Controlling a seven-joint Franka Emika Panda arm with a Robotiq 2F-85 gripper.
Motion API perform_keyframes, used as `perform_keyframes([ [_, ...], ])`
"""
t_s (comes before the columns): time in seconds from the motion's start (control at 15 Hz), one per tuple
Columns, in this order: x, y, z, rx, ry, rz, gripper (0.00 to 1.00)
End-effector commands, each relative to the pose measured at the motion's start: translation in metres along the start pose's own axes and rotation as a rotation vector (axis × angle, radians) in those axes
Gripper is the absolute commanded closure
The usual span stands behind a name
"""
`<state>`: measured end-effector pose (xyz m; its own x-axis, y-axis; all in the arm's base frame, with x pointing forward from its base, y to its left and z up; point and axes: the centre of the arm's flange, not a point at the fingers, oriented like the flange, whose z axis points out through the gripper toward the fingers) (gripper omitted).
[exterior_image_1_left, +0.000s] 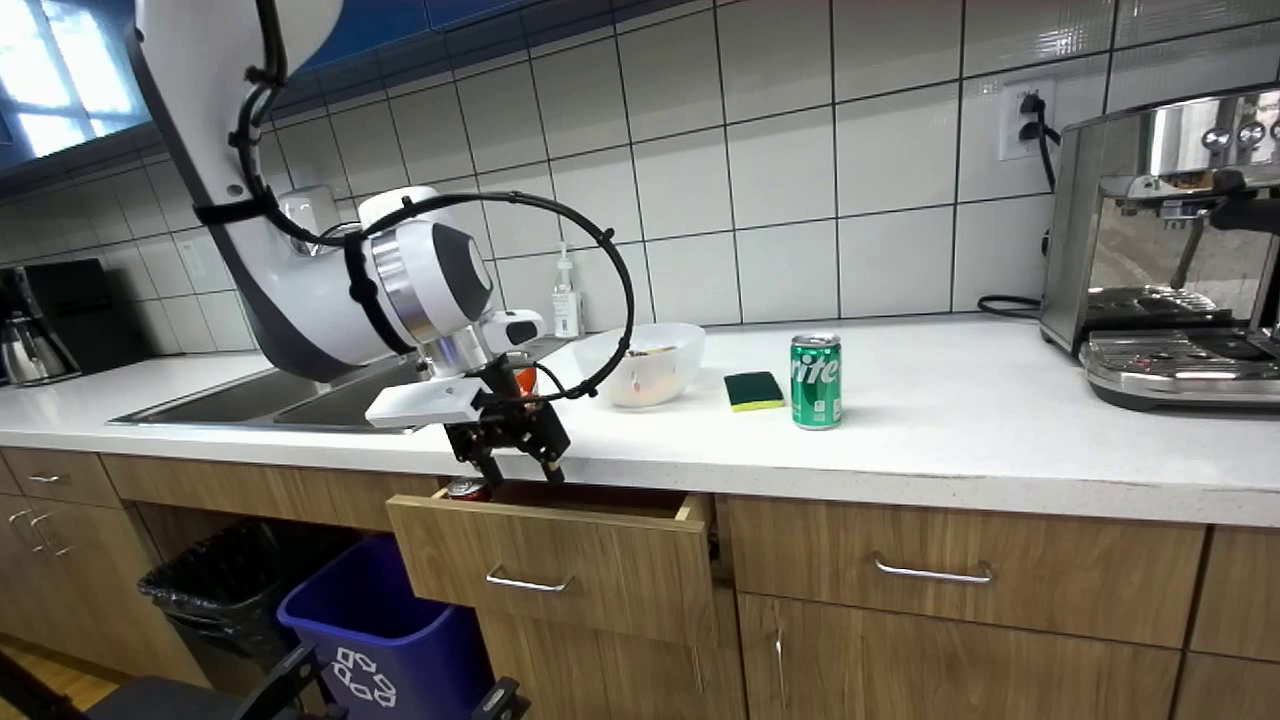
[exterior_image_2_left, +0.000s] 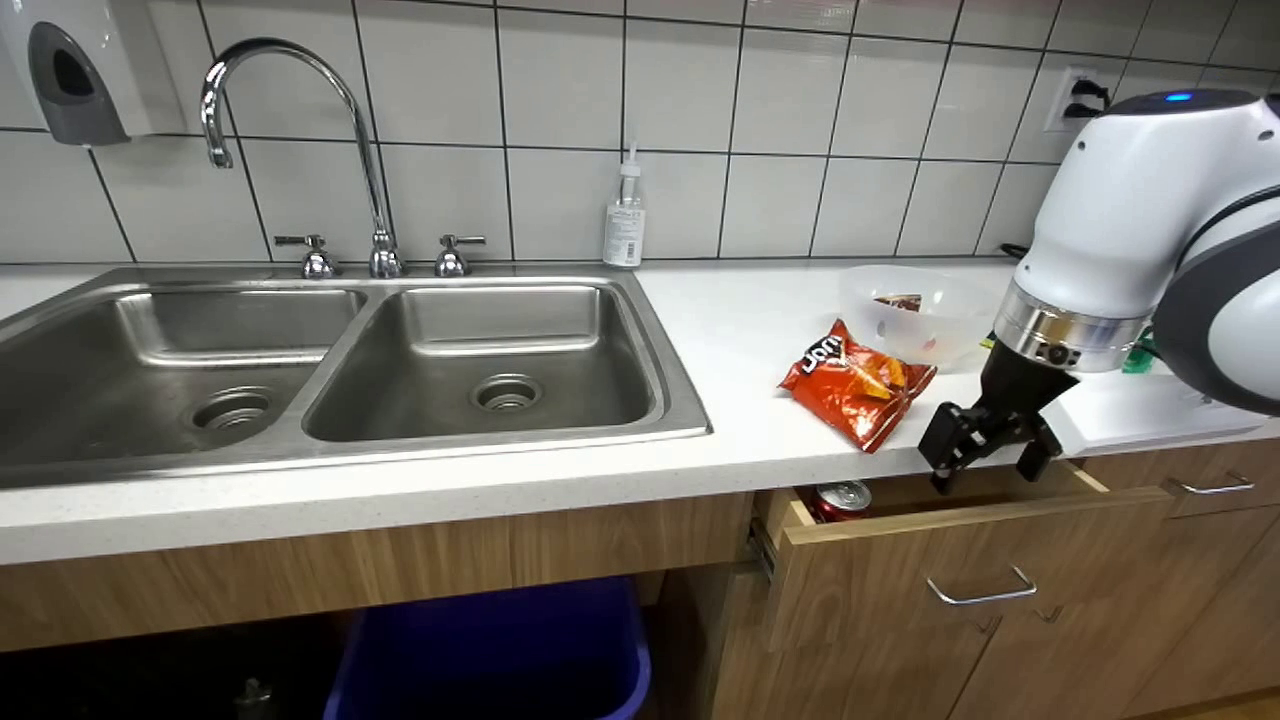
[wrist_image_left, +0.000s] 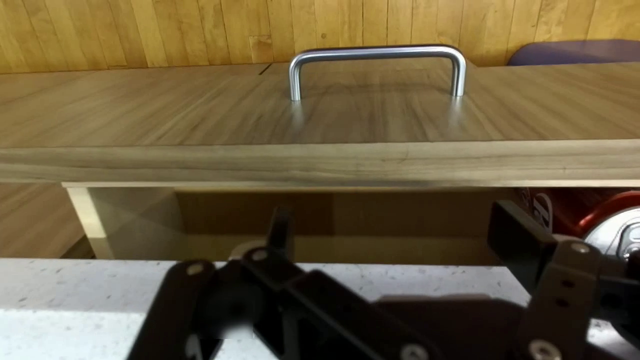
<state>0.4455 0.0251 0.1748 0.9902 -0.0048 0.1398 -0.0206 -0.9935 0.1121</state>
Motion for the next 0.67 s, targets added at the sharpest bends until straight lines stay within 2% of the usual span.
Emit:
perform_keyframes([
  [0.0,0.008,-0.009,0.018,-0.009,0.006,0.006,0.00],
  [0.6,0.010,-0.011,0.043,-0.013,0.003,0.049,0.00],
])
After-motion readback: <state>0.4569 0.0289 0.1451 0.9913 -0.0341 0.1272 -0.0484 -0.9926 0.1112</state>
